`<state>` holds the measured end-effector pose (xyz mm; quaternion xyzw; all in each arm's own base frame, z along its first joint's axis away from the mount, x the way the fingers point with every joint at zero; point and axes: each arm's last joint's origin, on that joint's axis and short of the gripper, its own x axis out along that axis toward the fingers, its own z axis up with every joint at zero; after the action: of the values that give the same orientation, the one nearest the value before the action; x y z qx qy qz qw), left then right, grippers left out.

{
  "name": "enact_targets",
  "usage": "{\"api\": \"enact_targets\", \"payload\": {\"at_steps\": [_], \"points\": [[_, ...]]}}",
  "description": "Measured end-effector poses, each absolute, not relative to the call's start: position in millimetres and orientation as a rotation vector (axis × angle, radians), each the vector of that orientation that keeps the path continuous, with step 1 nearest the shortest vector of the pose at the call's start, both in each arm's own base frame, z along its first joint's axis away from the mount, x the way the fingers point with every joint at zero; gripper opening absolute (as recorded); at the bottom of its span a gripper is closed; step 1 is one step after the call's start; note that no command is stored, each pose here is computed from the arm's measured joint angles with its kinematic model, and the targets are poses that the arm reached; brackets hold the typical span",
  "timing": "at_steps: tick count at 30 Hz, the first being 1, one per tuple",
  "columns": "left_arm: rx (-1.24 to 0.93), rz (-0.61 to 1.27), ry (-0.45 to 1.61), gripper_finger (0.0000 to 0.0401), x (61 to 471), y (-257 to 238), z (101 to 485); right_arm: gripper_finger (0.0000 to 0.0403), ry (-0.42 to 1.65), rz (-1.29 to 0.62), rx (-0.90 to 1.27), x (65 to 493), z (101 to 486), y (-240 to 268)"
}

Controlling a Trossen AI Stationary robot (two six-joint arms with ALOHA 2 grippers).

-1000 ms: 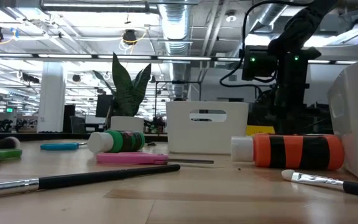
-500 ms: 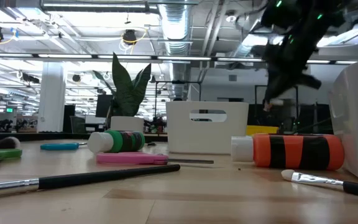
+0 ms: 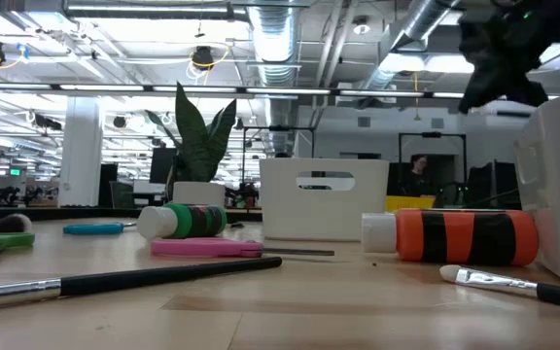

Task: Pick & Place Paint Supplies
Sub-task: Put the top right eyeshadow brush into the gray bin

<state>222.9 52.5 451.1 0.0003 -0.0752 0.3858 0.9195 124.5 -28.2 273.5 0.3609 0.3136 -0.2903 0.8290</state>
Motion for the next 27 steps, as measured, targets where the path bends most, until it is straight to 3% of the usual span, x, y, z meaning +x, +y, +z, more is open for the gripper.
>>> {"api": "enact_targets", "payload": {"at_steps": [12, 19, 27], "points": [[-0.059, 0.632, 0.028, 0.0163, 228, 41, 430, 0.0, 0.574, -0.09, 0.855, 145, 295, 27], [-0.136, 0.469, 0.075, 0.0163, 232, 15, 424, 0.0, 0.683, 0.045, 0.88, 165, 282, 82], [-0.219, 0.322, 0.084, 0.0163, 237, -21, 420, 0.0, 0.841, 0.036, 0.878, 177, 252, 136]]}}
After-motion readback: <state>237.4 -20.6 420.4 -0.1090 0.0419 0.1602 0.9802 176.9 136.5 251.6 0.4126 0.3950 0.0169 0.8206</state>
